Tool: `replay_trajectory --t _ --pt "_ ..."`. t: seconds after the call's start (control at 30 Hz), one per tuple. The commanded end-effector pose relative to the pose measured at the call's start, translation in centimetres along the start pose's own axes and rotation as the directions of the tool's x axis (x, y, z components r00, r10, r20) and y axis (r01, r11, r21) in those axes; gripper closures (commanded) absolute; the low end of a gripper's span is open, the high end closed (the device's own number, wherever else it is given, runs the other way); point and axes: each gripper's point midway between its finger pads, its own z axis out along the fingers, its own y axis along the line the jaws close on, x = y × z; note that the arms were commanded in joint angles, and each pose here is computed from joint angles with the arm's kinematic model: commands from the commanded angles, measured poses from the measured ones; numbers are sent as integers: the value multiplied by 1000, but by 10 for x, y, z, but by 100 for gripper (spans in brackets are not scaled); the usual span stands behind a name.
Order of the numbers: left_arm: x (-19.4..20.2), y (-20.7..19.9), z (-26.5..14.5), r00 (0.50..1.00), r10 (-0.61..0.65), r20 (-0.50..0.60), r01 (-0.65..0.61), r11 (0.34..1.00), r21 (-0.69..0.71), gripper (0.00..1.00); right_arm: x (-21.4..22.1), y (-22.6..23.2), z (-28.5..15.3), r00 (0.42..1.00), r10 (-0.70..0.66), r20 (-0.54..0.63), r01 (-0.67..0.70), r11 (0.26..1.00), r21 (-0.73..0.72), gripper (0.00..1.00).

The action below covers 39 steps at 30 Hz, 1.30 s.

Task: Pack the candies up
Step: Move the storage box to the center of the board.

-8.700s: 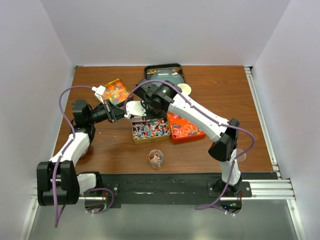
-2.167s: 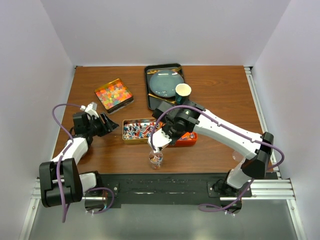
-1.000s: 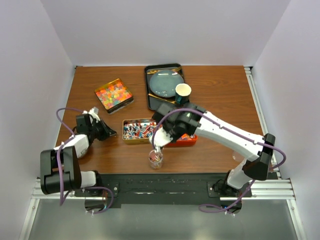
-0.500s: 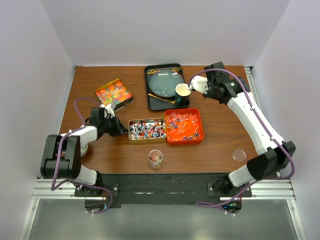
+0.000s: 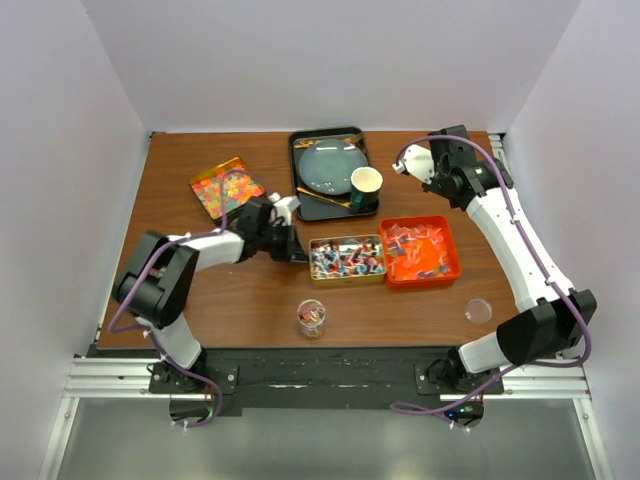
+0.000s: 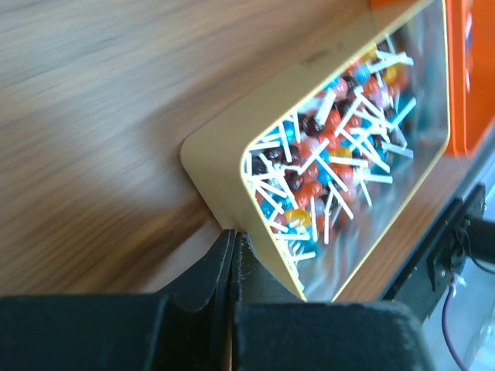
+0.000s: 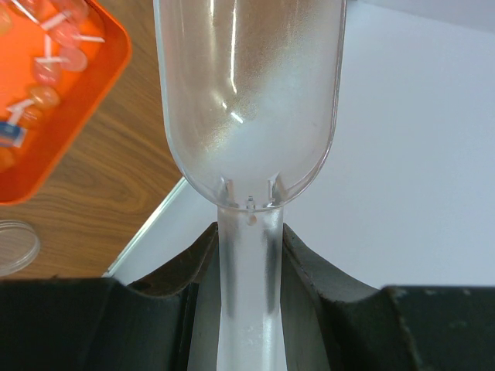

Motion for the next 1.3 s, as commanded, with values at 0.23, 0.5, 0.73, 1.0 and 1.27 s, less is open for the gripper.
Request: replay_trajectory --t 0.23,0.5,0.73,1.0,1.27 --pt "-57 -41 -1 972 228 51 -230 972 42 48 -2 -19 5 998 66 -11 -65 997 53 100" --pt "-105 37 -89 888 455 -70 -460 881 -111 38 -14 -27 14 995 99 9 -99 995 31 100" --pt "-172 61 -104 775 622 -109 -628 742 -235 36 -22 -22 24 995 96 11 -96 995 -8 100" --pt "-178 121 -82 829 515 -218 -554 808 -199 38 -29 -25 29 996 92 17 -91 996 -20 100" --pt "-149 135 -71 810 516 -278 -567 809 -152 58 -29 -20 33 996 89 12 -89 995 -38 100"
